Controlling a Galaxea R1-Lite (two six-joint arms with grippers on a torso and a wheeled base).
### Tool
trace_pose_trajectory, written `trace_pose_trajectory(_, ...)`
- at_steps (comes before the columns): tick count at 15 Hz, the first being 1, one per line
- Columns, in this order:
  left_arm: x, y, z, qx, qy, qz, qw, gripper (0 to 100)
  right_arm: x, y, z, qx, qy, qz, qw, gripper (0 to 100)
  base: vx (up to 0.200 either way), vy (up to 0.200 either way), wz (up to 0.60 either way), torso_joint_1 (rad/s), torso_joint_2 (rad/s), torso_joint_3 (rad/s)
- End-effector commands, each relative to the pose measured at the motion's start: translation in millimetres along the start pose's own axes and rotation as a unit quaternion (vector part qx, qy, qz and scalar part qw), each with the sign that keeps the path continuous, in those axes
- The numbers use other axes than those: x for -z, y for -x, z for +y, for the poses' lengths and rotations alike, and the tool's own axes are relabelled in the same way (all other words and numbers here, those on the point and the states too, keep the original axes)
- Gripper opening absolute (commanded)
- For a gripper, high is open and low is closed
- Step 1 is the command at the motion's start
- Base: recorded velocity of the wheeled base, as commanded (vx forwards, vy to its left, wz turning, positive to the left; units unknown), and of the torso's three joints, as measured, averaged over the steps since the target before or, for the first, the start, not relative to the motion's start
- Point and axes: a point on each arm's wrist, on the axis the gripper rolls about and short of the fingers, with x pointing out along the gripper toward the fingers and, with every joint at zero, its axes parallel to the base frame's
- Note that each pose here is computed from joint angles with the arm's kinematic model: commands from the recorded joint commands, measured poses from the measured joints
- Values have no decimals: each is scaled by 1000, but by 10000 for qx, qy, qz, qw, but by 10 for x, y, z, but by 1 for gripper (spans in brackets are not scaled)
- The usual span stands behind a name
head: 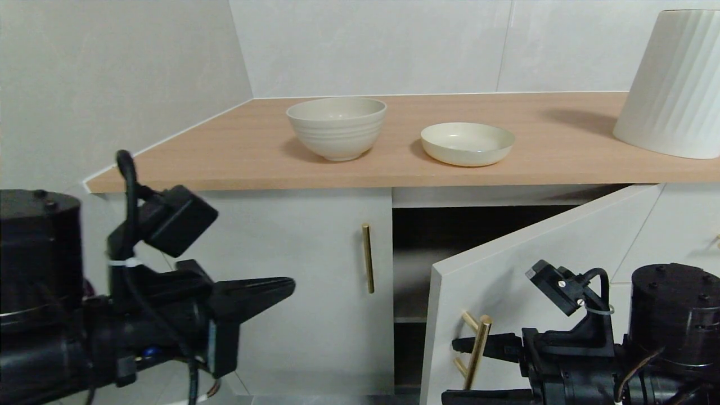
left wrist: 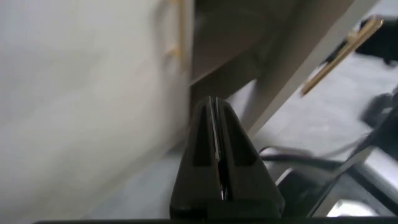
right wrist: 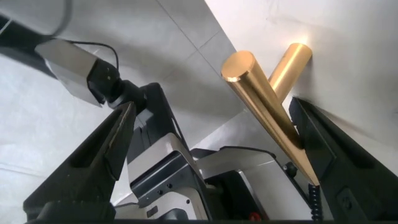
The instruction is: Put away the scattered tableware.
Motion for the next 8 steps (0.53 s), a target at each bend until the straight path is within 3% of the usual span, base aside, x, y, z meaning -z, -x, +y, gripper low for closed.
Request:
trace_pose_trajectory(1,156,-583,-122,404,221,370,9983,0,14,5,1,2,-27,25,10000,100,0,0,0,0,0,0)
trace_pose_trajectory(5,242,-1017,-196,842,286,335,9955,0,9,56,32,15,9,-44,10000,100,0,0,0,0,0,0)
trace_pose_trajectory(8,212,-1182,-255,1443,269,398,9884,0,-47,124,76,11,97,-213,9997,100,0,0,0,0,0,0)
